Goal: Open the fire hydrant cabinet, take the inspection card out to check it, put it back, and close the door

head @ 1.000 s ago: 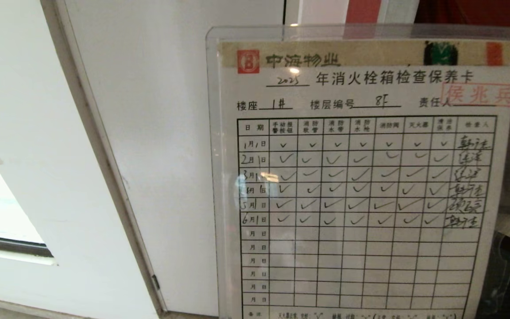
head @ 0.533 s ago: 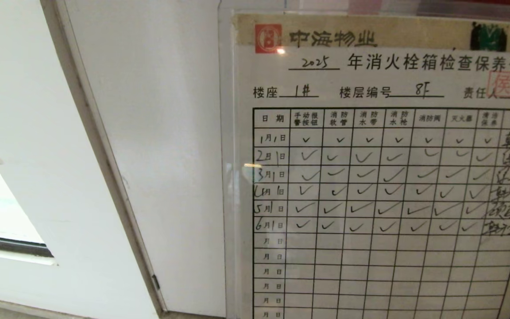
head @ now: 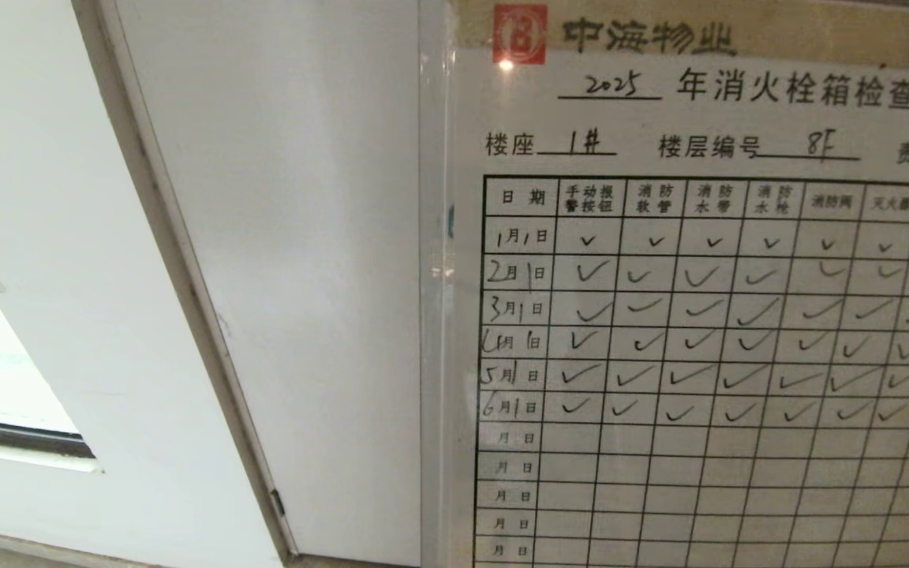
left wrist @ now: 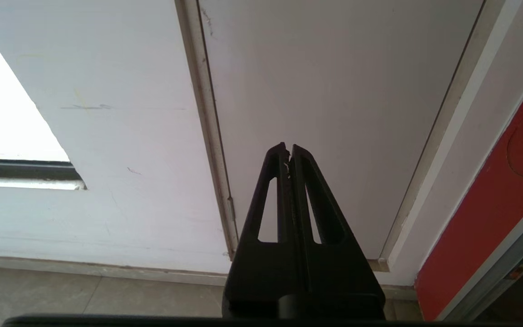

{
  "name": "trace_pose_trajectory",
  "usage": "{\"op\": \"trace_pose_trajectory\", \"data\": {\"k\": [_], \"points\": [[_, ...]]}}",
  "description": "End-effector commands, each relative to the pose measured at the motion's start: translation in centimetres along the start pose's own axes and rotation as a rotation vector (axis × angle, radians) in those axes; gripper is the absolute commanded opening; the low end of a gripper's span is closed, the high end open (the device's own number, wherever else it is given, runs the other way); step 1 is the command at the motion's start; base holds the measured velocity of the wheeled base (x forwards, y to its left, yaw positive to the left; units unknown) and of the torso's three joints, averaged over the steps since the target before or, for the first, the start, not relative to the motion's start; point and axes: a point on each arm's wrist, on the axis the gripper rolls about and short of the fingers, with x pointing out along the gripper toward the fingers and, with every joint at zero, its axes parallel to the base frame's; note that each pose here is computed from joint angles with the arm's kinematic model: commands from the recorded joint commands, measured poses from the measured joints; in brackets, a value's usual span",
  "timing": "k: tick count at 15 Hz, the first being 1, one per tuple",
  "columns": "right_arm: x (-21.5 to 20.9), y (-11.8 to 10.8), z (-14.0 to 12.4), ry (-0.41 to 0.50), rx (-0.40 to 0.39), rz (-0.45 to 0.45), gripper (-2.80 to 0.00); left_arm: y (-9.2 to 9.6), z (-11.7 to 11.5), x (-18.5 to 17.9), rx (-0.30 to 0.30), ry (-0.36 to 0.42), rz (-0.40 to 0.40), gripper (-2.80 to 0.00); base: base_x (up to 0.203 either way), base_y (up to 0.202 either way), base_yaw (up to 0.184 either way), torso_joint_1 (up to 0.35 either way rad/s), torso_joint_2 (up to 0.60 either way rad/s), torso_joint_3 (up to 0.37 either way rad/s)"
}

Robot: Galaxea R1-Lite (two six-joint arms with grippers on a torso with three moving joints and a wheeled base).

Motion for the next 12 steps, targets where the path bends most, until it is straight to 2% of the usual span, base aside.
{"op": "trace_pose_trajectory", "data": {"k": [1,4,7,9,12], "points": [[-0.2,0.3,-0.1,-0.003,-0.004,0.006,-2.8,0.0,0.0,0.0,0.0,0.0,0.0,-2.8,0.0,0.0,0.0,0.0,0.0,0.0],[-0.7,0.7,-0.2,-0.004,0.011,-0.003,-2.8,0.0,0.0,0.0,0.0,-0.002,0.0,-2.8,0.0,0.0,0.0,0.0,0.0,0.0],[-1.2,1.2,0.3,-0.046,0.107,-0.055,-2.8,0.0,0.0,0.0,0.0,0.0,0.0,-2.8,0.0,0.0,0.0,0.0,0.0,0.0],[-1.8,1.8,0.9,-0.118,0.194,-0.117,-2.8,0.0,0.0,0.0,0.0,0.0,0.0,-2.8,0.0,0.0,0.0,0.0,0.0,0.0],[-3.3,3.1,1.8,-0.301,0.306,-0.259,-2.8,0.0,0.0,0.0,0.0,0.0,0.0,-2.8,0.0,0.0,0.0,0.0,0.0,0.0]]}}
